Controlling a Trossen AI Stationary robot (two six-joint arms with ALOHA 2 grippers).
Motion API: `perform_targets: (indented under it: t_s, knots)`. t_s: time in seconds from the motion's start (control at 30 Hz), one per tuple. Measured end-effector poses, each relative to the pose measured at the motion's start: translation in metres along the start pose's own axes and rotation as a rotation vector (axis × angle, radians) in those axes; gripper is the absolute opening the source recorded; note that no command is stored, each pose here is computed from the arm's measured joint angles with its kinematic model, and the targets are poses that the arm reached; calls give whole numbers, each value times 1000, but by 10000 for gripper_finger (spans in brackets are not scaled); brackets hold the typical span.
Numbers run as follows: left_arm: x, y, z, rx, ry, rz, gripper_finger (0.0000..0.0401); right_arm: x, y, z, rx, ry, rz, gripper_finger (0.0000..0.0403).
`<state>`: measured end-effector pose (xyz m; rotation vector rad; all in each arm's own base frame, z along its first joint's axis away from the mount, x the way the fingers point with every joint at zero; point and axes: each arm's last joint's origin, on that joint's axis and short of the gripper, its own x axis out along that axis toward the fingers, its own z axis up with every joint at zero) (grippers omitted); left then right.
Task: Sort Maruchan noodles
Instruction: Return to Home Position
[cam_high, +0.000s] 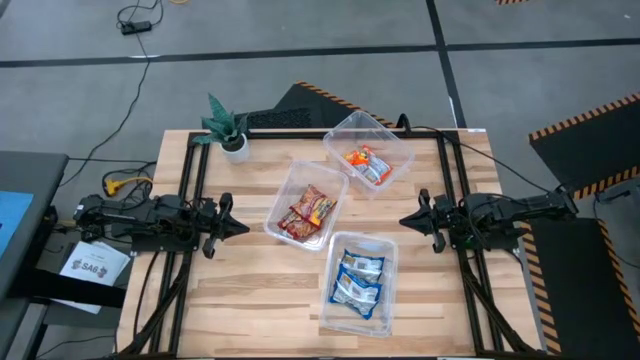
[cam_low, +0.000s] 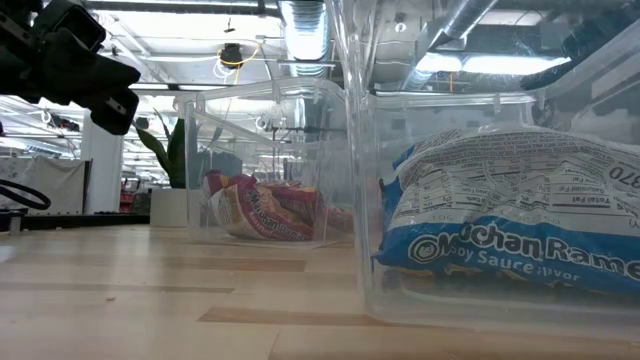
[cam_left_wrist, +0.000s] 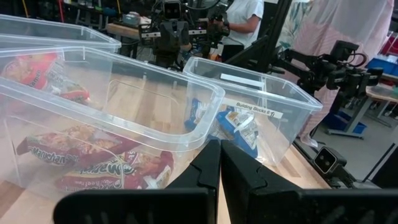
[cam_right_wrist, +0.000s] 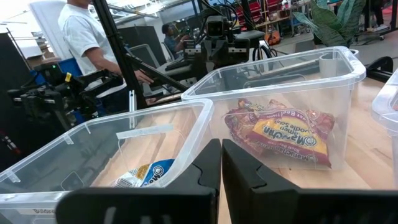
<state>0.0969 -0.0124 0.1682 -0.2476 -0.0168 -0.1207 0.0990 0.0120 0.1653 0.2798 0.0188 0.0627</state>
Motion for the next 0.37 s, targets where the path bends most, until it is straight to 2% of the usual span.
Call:
perform_targets:
  t_s: [0.37]
  knots:
    - [0,0,0,-3,0,0,0,0,0,0,0,0,0,38]
